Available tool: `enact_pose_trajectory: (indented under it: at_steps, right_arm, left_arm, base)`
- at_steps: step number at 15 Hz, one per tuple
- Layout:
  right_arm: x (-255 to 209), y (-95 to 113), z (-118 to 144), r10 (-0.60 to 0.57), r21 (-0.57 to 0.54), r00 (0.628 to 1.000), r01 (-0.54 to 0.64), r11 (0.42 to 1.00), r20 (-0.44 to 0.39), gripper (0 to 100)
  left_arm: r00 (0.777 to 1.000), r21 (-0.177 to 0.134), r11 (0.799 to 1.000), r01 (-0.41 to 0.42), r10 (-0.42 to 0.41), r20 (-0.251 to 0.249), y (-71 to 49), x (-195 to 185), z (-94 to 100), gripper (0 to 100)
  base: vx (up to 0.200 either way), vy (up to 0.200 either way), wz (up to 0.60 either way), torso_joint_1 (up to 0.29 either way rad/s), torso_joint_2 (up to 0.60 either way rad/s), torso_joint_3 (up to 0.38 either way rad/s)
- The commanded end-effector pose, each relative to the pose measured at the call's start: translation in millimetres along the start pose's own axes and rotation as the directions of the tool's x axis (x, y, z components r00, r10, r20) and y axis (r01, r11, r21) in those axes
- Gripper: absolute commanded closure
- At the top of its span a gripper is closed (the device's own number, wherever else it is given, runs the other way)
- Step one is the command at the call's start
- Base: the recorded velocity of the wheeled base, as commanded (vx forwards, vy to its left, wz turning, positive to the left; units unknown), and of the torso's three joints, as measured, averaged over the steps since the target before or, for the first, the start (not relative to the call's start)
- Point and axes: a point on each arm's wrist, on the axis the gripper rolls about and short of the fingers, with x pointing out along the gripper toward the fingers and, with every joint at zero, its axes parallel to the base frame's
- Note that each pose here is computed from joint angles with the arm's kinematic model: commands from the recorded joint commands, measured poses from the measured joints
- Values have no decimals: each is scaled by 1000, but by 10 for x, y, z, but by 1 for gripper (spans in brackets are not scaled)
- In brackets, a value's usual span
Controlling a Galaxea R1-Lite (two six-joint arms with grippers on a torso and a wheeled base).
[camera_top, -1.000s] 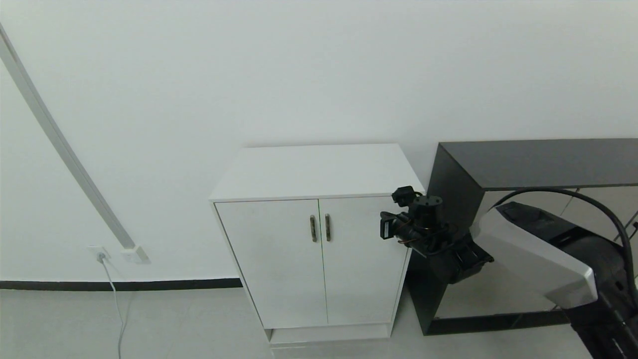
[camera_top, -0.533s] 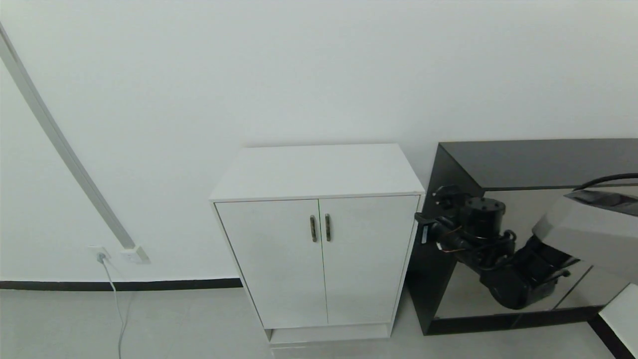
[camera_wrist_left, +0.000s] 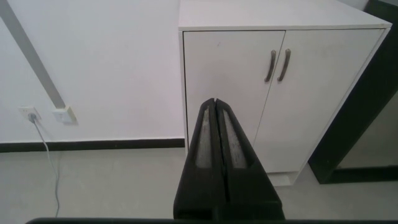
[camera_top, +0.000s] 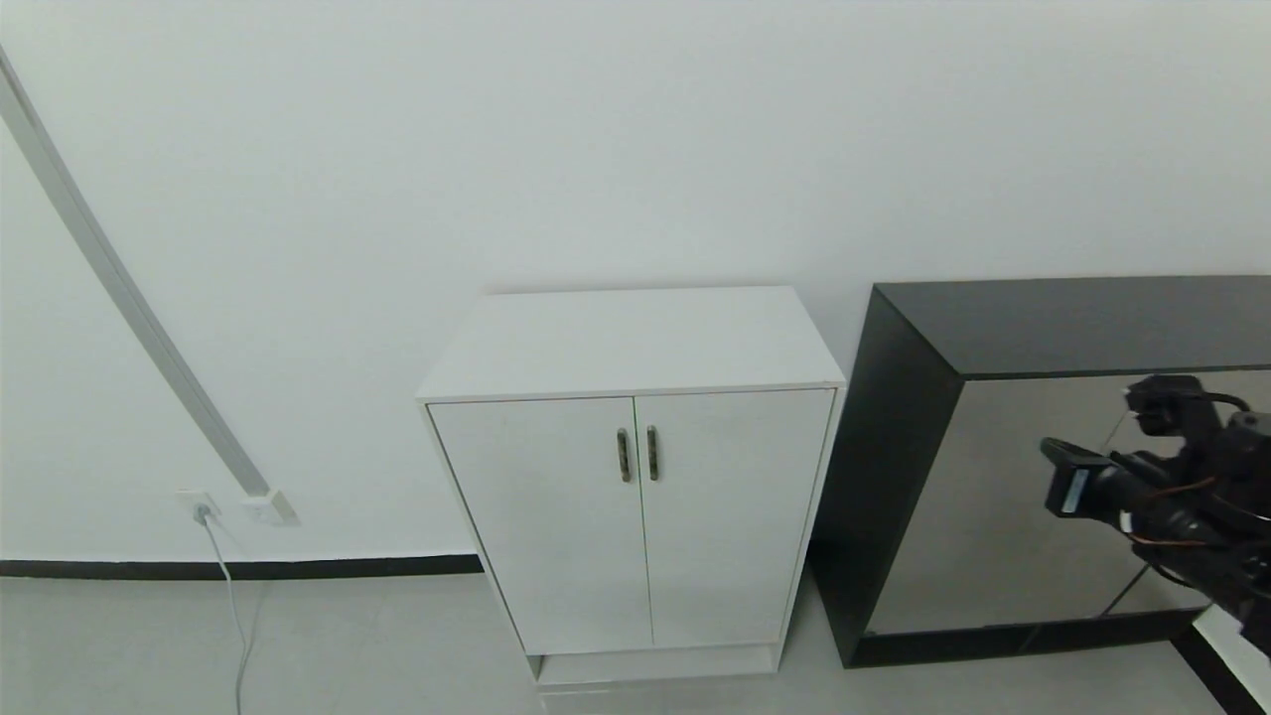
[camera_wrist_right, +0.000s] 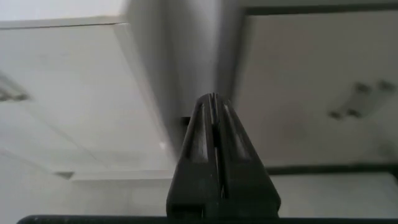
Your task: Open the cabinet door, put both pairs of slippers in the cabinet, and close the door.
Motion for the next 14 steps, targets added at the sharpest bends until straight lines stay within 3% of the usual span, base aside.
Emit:
enact_pose_trajectory:
  at_steps: [1, 5, 8, 10, 14]
  right_arm:
    - [-541, -296, 118, -129, -5, 990, 130, 992, 56, 100]
    - [-1025, -385, 129, -170, -39, 982, 173, 984, 86, 100]
    - [-1423, -320, 148, -148, -42, 986, 152, 987, 78, 100]
    - [-1673, -252, 106, -106, -58, 993, 108, 992, 41, 100]
    - [-2129, -129, -199, -34, -33, 993, 31, 999, -109, 100]
  left_arm:
    - [1000, 0, 1000, -1, 1, -1, 0, 1, 0, 100]
    - [1000, -2, 1000, -1, 1, -1, 0, 1, 0, 100]
    - [1000, 0, 1000, 1, -1, -1, 0, 1, 0, 100]
    - [1000, -2, 1000, 1, -1, -1, 0, 1, 0, 100]
    - [1000, -2, 1000, 1, -1, -1, 0, 1, 0, 100]
  base:
    - [0, 0, 0, 0, 0, 0]
    - [0, 0, 0, 0, 0, 0]
    - [0, 0, 0, 0, 0, 0]
    - [0, 0, 0, 0, 0, 0]
    - [0, 0, 0, 0, 0, 0]
